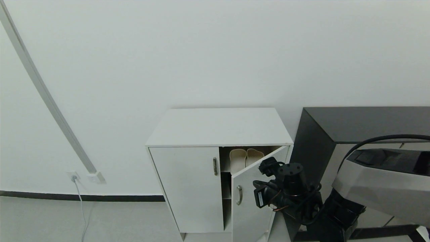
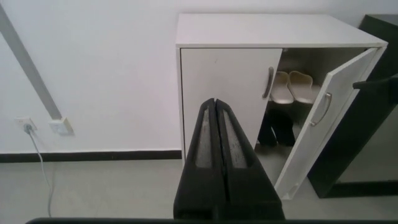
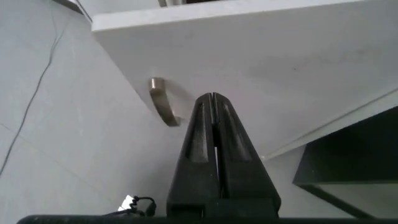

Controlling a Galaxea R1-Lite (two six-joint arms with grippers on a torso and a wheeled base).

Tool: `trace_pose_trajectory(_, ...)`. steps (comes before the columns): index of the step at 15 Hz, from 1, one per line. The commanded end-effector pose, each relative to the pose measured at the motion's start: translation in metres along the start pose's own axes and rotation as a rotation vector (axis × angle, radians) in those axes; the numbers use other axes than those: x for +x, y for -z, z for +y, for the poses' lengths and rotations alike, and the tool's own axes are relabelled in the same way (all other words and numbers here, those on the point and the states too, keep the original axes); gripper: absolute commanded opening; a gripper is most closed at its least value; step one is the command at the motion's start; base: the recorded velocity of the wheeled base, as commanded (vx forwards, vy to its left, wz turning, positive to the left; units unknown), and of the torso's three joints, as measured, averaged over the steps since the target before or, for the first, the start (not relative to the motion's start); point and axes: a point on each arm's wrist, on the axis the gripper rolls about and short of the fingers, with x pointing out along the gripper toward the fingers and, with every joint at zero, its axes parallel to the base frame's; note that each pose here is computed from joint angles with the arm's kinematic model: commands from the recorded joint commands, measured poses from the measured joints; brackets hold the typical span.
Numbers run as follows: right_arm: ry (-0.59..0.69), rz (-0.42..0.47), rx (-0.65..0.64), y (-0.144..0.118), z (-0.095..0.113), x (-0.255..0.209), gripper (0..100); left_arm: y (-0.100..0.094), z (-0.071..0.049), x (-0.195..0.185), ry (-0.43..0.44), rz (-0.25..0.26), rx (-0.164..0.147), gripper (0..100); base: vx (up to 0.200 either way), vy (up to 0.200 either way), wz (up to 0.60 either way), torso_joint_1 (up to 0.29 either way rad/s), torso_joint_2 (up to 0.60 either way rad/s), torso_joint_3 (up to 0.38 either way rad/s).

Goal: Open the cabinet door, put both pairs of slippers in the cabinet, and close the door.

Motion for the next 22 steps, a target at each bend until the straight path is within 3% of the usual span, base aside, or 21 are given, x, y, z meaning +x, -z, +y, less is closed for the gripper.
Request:
trace_pose_trajectory(1, -0.003, 0.006, 0.002, 0.004, 0.000, 0.004, 0, 0.000, 0.000, 0.000, -0.004, 0.000, -0.001, 0, 0.000, 0.000, 0.00, 0.000, 0.00, 0.000)
trace_pose_trajectory(22, 0.088, -0.105, 0.048, -0.006, -0.037, 0.090, 0, 0.000, 0.000, 0.000, -0.007, -0.001, -0.001, 0, 0.000, 0.000, 0.00, 0.000, 0.00, 0.000)
